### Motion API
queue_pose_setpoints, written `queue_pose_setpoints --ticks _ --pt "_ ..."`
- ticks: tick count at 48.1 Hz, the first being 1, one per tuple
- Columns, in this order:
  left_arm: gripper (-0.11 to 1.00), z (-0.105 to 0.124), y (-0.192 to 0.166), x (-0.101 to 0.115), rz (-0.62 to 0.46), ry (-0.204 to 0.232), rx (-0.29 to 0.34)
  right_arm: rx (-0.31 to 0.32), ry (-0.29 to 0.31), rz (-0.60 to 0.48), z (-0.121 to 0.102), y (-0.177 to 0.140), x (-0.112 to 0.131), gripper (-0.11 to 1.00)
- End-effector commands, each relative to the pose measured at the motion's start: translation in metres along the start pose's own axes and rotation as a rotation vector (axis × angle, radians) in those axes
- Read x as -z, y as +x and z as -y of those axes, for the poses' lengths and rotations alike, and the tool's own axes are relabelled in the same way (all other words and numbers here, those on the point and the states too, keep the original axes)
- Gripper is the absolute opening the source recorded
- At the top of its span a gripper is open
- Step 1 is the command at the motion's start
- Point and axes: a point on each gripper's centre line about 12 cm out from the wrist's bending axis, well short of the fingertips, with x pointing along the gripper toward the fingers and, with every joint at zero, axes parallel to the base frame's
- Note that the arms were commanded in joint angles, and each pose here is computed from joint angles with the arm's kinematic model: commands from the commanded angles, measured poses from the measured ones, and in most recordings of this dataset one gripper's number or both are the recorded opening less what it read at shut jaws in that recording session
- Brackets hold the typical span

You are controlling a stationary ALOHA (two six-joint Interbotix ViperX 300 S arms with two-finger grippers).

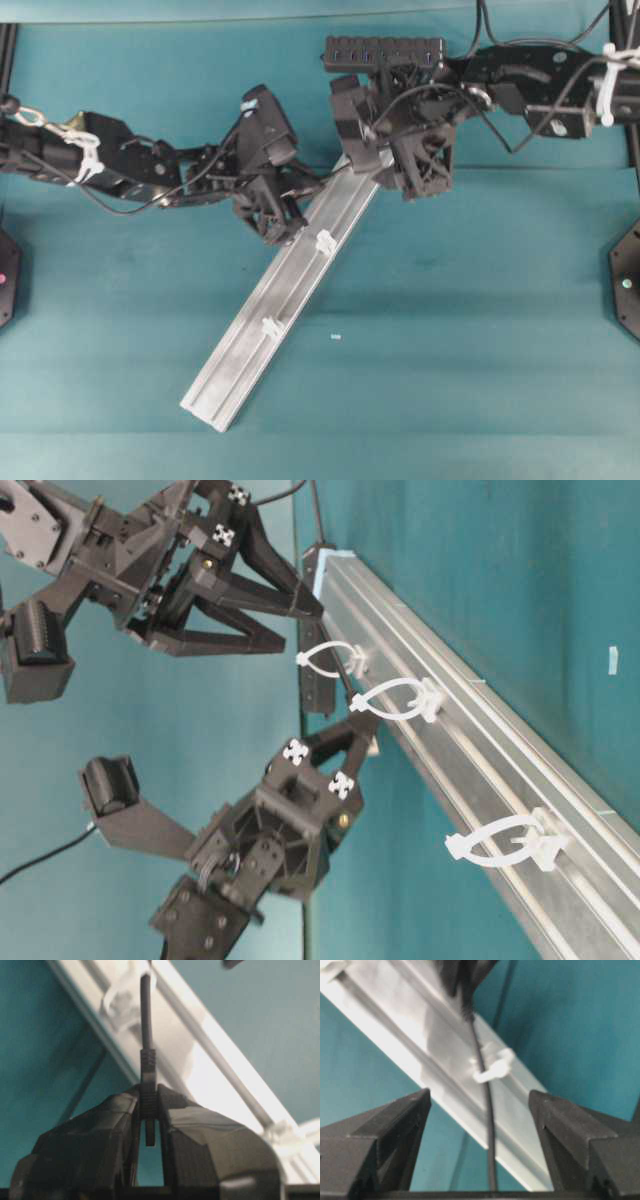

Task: Pass the USB cable through three rings with both arms.
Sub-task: 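Grasp the plug with the left gripper and pull it through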

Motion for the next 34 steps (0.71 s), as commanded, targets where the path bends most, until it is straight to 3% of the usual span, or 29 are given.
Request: queue_pose_setpoints --ticks 1,15,34 --pt "0.1 0.01 -0.024 -0.028 0.086 -0.012 0.028 0.017 -0.017 0.034 -0.004 -0.003 -0.011 0.85" --pt "0.1 0.017 -0.055 -0.045 0.155 -0.07 0.056 0.086 -0.052 0.125 -0.007 0.0 -0.029 0.84" --pt "0.1 0.027 -0.057 -0.048 0.164 -0.059 0.081 0.081 -0.094 0.101 -0.01 0.027 -0.029 0.84"
